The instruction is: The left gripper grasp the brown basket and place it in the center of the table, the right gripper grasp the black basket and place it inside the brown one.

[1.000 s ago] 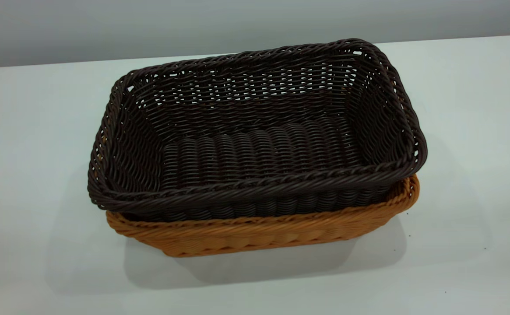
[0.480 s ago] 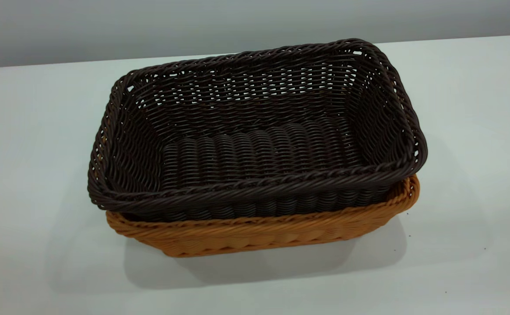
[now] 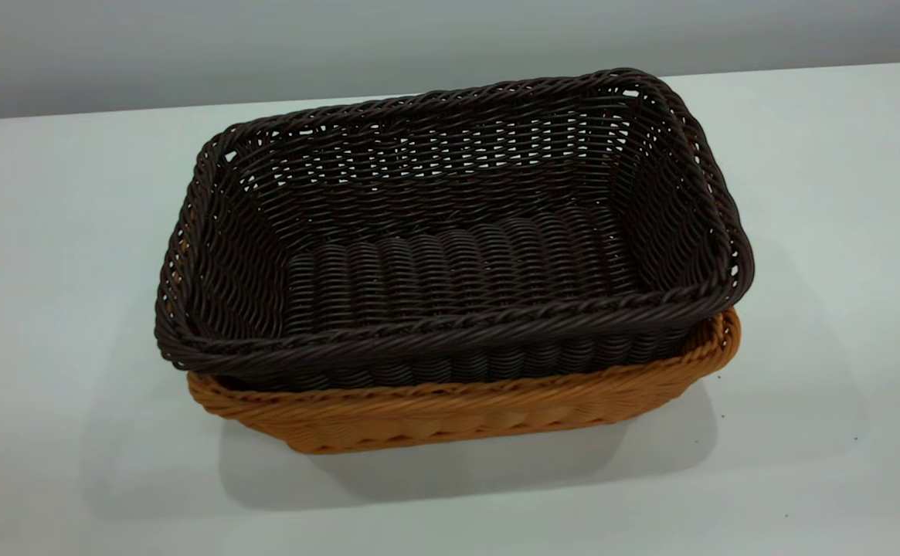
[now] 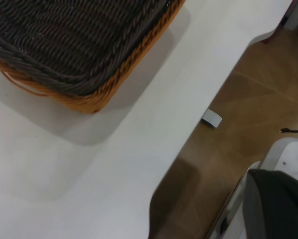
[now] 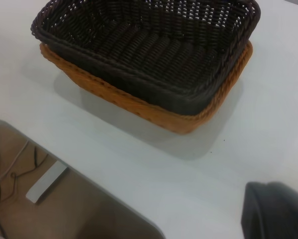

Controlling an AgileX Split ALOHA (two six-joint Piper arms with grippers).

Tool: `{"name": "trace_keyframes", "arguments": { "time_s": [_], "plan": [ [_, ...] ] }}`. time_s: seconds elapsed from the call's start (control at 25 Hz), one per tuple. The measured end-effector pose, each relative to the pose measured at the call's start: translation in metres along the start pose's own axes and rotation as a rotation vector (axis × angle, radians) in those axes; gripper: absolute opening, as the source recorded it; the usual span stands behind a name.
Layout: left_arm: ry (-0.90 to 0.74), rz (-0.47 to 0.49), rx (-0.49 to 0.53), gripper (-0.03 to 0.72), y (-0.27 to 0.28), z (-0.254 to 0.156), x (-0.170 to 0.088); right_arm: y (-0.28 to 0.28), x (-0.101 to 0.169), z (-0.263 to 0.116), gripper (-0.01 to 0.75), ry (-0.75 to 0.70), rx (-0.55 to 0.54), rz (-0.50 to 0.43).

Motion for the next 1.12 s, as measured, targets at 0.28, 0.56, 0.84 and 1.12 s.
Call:
{"name": "trace_keyframes", "arguments": {
  "time_s": [0.28,0.56,0.84,1.12],
  "plan": [
    [0.0,0.0,0.0,-0.001,0.0,0.0,0.0,0.0,0.0,0.0,0.005,0.0,0.0,0.001],
    [0.062,0.078,-0.007,-0.001,0.0,0.0,0.004,0.0,-0.002,0.0,0.005,-0.044,0.007,-0.056],
    [0.26,0.322,-0.031,-0.001,0.003,-0.001,0.014,0.0,-0.009,-0.001,0.005,-0.177,0.029,-0.255],
    [0.506,0.624,-0.057,-0.001,0.01,-0.006,0.025,0.001,-0.017,-0.003,0.005,-0.325,0.053,-0.475]
  ]
}}
Point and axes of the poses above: a point on each arm's last joint axis where the gripper is mounted, y pointing back along that axis away from the gripper, x along the wrist's bending axis when the last joint is at zero, z = x × y, the point moved 2 cm from there along -y, pointing out along that axis toward the gripper, and after that the axes turned 7 degrees about y, right-handed, at the moved point
